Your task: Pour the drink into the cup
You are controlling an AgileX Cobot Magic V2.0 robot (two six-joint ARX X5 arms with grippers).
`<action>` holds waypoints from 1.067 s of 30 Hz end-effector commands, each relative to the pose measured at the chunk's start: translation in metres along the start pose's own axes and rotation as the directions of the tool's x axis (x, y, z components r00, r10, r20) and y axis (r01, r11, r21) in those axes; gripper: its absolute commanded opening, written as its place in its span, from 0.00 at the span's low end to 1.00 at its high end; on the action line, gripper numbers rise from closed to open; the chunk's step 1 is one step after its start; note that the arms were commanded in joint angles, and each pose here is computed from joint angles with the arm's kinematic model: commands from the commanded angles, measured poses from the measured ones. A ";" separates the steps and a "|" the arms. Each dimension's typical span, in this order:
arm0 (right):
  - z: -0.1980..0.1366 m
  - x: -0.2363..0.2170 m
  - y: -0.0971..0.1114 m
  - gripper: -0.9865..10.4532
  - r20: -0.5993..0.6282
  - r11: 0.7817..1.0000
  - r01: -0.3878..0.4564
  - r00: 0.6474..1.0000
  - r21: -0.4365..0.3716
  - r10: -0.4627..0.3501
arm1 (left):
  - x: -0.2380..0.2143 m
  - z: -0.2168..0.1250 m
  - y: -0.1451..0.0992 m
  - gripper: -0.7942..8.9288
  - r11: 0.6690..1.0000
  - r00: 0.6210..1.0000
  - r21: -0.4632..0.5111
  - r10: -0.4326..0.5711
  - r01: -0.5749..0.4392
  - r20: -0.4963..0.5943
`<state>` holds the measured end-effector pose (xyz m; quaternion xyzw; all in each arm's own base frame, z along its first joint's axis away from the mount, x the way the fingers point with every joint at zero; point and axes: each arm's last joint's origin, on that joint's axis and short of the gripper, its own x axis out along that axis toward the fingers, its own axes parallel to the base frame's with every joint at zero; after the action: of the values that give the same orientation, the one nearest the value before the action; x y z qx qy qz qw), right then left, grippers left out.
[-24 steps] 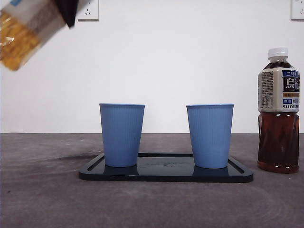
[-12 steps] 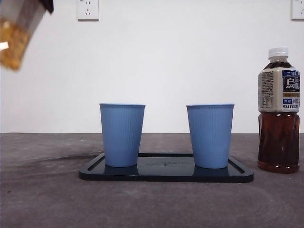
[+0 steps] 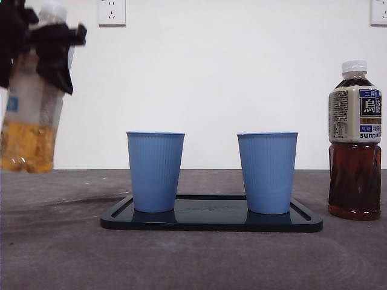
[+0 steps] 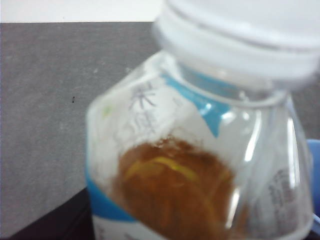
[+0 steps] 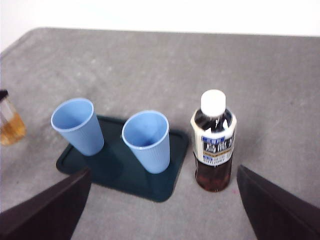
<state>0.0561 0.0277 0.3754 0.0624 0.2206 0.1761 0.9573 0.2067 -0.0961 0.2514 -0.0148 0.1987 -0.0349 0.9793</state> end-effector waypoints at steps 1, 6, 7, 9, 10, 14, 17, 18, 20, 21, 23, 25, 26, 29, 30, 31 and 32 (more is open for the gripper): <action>0.005 -0.002 0.002 0.49 0.039 1.000 -0.011 0.999 0.010 0.011 | 0.010 0.001 -0.001 0.27 0.999 0.997 -0.050 -0.007 0.011 0.075; 0.007 -0.002 0.001 0.49 0.058 1.000 0.007 0.998 0.009 -0.007 | 0.030 -0.007 -0.002 0.27 0.998 0.996 -0.067 -0.010 0.016 0.090; 0.007 -0.002 0.001 0.49 0.058 1.000 0.009 0.998 0.009 -0.010 | 0.034 -0.008 -0.003 0.27 0.997 0.995 -0.069 -0.019 0.025 0.095; 0.007 -0.002 0.001 0.49 0.058 1.000 0.010 0.998 0.010 -0.010 | 0.041 -0.009 -0.005 0.27 0.996 0.993 -0.078 -0.027 0.036 0.112; 0.007 -0.002 0.001 0.49 0.058 1.000 0.011 0.998 0.010 -0.011 | 0.044 -0.010 -0.006 0.27 0.996 0.992 -0.080 -0.028 0.038 0.120; 0.007 -0.002 0.001 0.49 0.059 1.000 0.014 0.998 0.011 -0.014 | 0.057 -0.016 -0.010 0.27 0.996 0.991 -0.084 -0.030 0.041 0.132; 0.007 -0.002 0.001 0.49 0.059 1.000 0.014 0.998 0.014 -0.015 | 0.067 -0.022 -0.012 0.27 0.996 0.992 -0.082 -0.029 0.039 0.124; 0.007 -0.002 0.001 0.49 0.059 1.000 0.014 0.998 0.014 -0.015 | 0.069 -0.024 -0.012 0.27 0.996 0.993 -0.083 -0.028 0.038 0.119; 0.007 -0.002 0.001 0.49 0.059 1.000 0.014 0.998 0.014 -0.015 | 0.073 -0.027 -0.013 0.27 0.995 0.993 -0.088 -0.027 0.037 0.112; 0.007 -0.002 0.001 0.49 0.059 1.000 0.014 0.998 0.014 -0.015 | 0.074 -0.028 -0.013 0.27 0.995 0.994 -0.095 -0.026 0.037 0.108; 0.007 -0.002 0.001 0.49 0.059 1.000 0.016 0.998 0.014 -0.016 | 0.074 -0.029 -0.013 0.27 0.995 0.994 -0.097 -0.027 0.037 0.104; 0.007 -0.002 0.001 0.49 0.062 1.000 0.027 0.998 0.015 -0.028 | 0.074 -0.029 -0.013 0.27 0.995 0.994 -0.097 -0.027 0.037 0.105; 0.007 -0.002 0.001 0.49 0.063 0.999 0.032 0.997 0.015 -0.033 | 0.074 -0.029 -0.013 0.27 0.995 0.994 -0.097 -0.027 0.037 0.105; 0.007 -0.002 0.001 0.49 0.063 0.999 0.032 0.997 0.015 -0.033 | 0.074 -0.029 -0.013 0.27 0.995 0.994 -0.097 -0.027 0.037 0.103; 0.007 -0.002 0.001 0.49 0.063 0.999 0.032 0.997 0.015 -0.033 | 0.074 -0.029 -0.013 0.27 0.995 0.994 -0.096 -0.027 0.037 0.103; 0.007 -0.002 0.001 0.49 0.063 0.999 0.032 0.997 0.015 -0.033 | 0.074 -0.029 -0.013 0.27 0.995 0.994 -0.096 -0.027 0.037 0.103; 0.007 -0.002 0.001 0.49 0.063 0.999 0.032 0.997 0.015 -0.033 | 0.074 -0.029 -0.014 0.28 0.995 0.994 -0.096 -0.027 0.037 0.102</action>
<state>0.0579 0.0271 0.3787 0.0638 0.1995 0.1549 0.9655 0.2597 -0.1124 0.1892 -0.0556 0.1734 -0.0358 0.9826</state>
